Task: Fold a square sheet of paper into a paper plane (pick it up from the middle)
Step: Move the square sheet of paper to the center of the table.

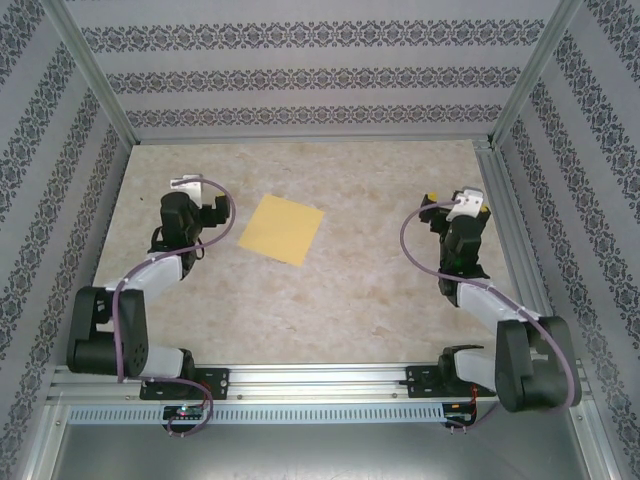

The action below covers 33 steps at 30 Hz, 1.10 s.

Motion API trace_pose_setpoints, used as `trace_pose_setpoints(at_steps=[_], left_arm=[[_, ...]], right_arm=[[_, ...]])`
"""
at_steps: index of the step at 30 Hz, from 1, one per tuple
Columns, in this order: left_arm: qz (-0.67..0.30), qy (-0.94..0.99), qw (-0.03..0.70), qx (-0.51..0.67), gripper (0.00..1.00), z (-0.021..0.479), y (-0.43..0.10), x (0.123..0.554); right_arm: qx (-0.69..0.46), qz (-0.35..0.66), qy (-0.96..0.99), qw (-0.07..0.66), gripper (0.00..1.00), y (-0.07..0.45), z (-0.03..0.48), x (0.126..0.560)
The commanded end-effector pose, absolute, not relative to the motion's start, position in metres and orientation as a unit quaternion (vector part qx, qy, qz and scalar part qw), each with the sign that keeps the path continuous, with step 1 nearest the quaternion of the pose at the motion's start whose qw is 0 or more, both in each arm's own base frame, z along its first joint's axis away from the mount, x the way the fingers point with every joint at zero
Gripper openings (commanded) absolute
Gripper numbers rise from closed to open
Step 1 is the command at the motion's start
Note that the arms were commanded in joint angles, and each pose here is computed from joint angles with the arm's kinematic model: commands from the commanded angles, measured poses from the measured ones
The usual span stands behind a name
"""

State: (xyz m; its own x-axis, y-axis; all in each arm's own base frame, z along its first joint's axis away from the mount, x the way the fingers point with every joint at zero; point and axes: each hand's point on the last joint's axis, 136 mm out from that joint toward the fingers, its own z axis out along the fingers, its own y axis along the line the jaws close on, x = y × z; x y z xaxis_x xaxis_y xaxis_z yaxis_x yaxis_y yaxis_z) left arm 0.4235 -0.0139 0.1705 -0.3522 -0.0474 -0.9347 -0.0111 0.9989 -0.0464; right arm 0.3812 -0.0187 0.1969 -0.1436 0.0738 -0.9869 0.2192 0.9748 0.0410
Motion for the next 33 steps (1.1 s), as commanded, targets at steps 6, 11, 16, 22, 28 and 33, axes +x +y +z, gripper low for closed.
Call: trace_pose_setpoints(at_steps=[6,11,16,22,28,33], left_arm=[[-0.113,0.851,0.5,-0.113,1.0,0.188,-0.029,0.392],[-0.145,0.853,0.481,-0.142,1.0,0.194,-0.033,0.378],[-0.146,0.864,0.459,-0.148,1.0,0.189,-0.033,0.365],[-0.13,0.875,0.438,-0.158,1.0,0.177,-0.029,0.358],[-0.123,0.878,0.433,-0.161,1.0,0.174,-0.026,0.355],[-0.117,0.88,0.43,-0.166,1.0,0.17,-0.024,0.354]], right_arm=[[0.121,0.086,0.842,0.519,0.98,0.054,0.186,0.371],[0.061,0.096,0.885,0.451,0.98,0.133,0.172,0.365],[-0.037,0.069,0.92,0.384,0.98,0.225,0.139,0.354],[-0.126,0.051,0.935,0.327,0.96,0.308,0.108,0.359],[-0.146,0.033,0.942,0.3,0.85,0.344,0.079,0.391],[-0.156,0.025,0.948,0.275,0.75,0.369,0.05,0.409]])
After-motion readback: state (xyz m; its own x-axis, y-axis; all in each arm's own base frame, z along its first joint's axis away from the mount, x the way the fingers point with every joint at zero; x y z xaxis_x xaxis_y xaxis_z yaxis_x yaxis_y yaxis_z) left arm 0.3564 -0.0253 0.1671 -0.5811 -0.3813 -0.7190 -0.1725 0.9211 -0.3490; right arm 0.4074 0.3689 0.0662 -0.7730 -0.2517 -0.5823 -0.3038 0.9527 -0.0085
